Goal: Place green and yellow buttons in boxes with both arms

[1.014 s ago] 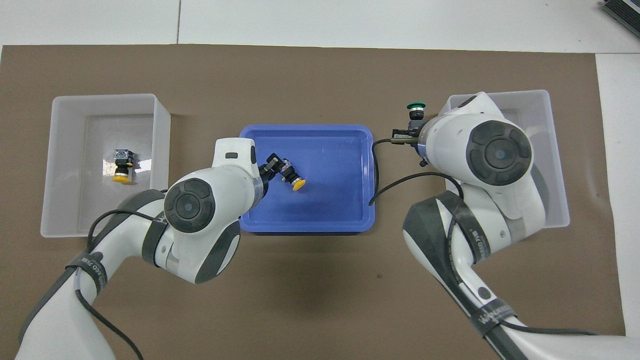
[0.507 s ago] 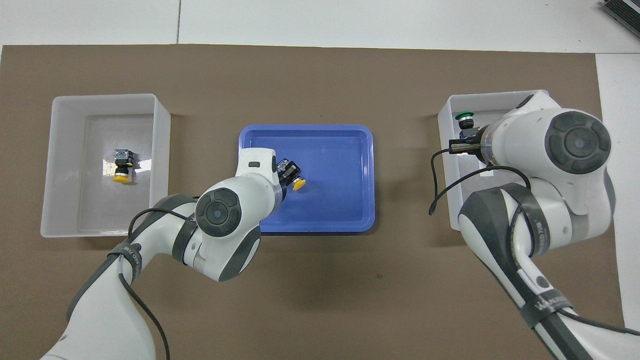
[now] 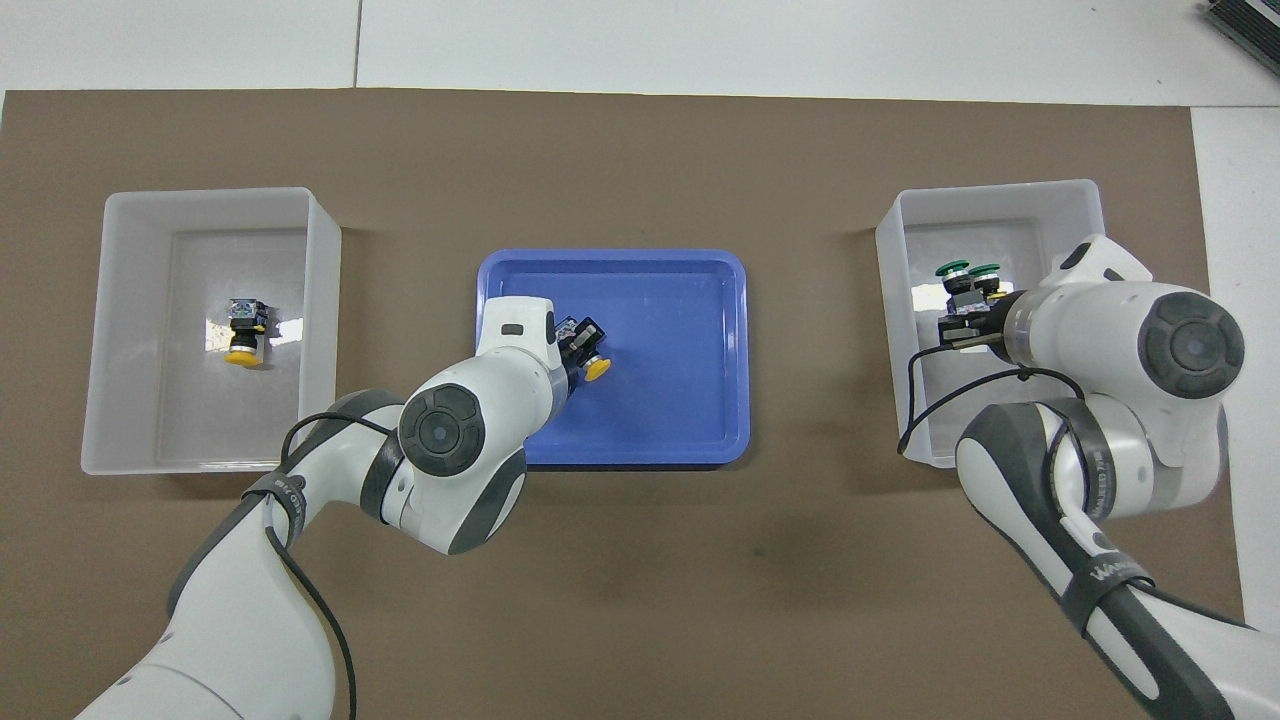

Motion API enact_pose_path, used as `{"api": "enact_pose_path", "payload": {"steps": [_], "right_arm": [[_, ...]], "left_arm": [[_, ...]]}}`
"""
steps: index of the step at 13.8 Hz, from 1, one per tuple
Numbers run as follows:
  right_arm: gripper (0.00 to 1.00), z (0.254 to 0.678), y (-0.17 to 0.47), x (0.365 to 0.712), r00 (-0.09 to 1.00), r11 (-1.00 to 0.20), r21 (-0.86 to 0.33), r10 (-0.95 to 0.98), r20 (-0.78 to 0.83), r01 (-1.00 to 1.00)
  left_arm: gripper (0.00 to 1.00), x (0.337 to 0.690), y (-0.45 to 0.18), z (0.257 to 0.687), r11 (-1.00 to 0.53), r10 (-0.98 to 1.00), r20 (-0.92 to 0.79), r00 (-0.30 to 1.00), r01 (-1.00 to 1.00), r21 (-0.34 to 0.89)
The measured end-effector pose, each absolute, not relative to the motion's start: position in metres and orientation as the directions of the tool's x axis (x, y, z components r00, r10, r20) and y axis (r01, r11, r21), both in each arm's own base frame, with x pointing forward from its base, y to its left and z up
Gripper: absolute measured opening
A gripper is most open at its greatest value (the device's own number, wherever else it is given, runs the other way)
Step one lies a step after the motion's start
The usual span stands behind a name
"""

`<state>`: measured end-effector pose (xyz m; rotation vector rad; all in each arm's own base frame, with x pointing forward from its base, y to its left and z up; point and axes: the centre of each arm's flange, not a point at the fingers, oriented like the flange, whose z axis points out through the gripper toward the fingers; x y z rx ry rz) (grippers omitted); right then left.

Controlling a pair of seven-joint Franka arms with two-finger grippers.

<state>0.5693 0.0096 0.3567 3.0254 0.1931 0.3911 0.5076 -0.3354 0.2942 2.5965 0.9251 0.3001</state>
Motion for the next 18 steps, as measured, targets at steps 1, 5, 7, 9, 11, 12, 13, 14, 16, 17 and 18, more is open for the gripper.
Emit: {"api": "enact_pose_path", "payload": {"steps": [1, 5, 7, 9, 11, 12, 13, 14, 16, 17, 18], "right_arm": [[0.41, 0.351, 0.003, 0.570, 0.960, -0.989, 0.100, 0.132, 0.246, 0.110], [0.41, 0.326, 0.000, 0.571, 0.967, -0.989, 0.093, 0.130, 0.219, 0.111], [0.41, 0.324, 0.001, 0.571, 0.968, -0.989, 0.093, 0.132, 0.215, 0.114], [0.48, 0.324, 0.000, 0.571, 0.968, -0.989, 0.092, 0.130, 0.216, 0.113], [0.70, 0.324, -0.004, 0.572, 0.969, -0.990, 0.093, 0.123, 0.216, 0.105], [0.74, 0.326, -0.007, 0.573, 0.968, -0.991, 0.093, 0.118, 0.219, 0.100], [0.75, 0.329, -0.008, 0.574, 0.967, -0.991, 0.094, 0.116, 0.227, 0.097], [0.78, 0.336, -0.009, 0.577, 0.965, -0.991, 0.096, 0.115, 0.234, 0.095], [0.79, 0.358, -0.010, 0.579, 0.970, -0.991, 0.102, 0.110, 0.219, 0.089], [0.80, 0.376, -0.010, 0.579, 0.973, -0.991, 0.105, 0.103, 0.204, 0.083], [0.81, 0.393, -0.008, 0.578, 0.977, -0.993, 0.096, 0.085, 0.197, 0.067]], "left_arm": [[0.46, 0.508, -0.335, 0.294, -0.718, 0.643, 0.076, 0.762, 0.565, 0.408], [0.46, 0.515, -0.337, 0.301, -0.734, 0.638, 0.061, 0.768, 0.581, 0.353], [0.46, 0.526, -0.335, 0.314, -0.754, 0.627, 0.065, 0.776, 0.584, 0.300], [0.46, 0.537, -0.327, 0.339, -0.758, 0.630, 0.073, 0.773, 0.592, 0.273], [0.46, 0.545, -0.308, 0.368, -0.767, 0.627, 0.079, 0.775, 0.595, 0.241], [0.46, 0.547, -0.297, 0.382, -0.778, 0.617, 0.080, 0.783, 0.591, 0.215], [0.46, 0.550, -0.284, 0.394, -0.793, 0.601, 0.079, 0.795, 0.581, 0.185], [0.46, 0.554, -0.270, 0.405, -0.812, 0.577, 0.080, 0.813, 0.561, 0.159], [0.46, 0.563, -0.242, 0.414, -0.841, 0.537, 0.085, 0.840, 0.525, 0.131], [0.46, 0.567, -0.225, 0.416, -0.862, 0.504, 0.084, 0.860, 0.495, 0.110], [0.46, 0.571, -0.208, 0.417, -0.882, 0.469, 0.080, 0.879, 0.462, 0.091]]}}
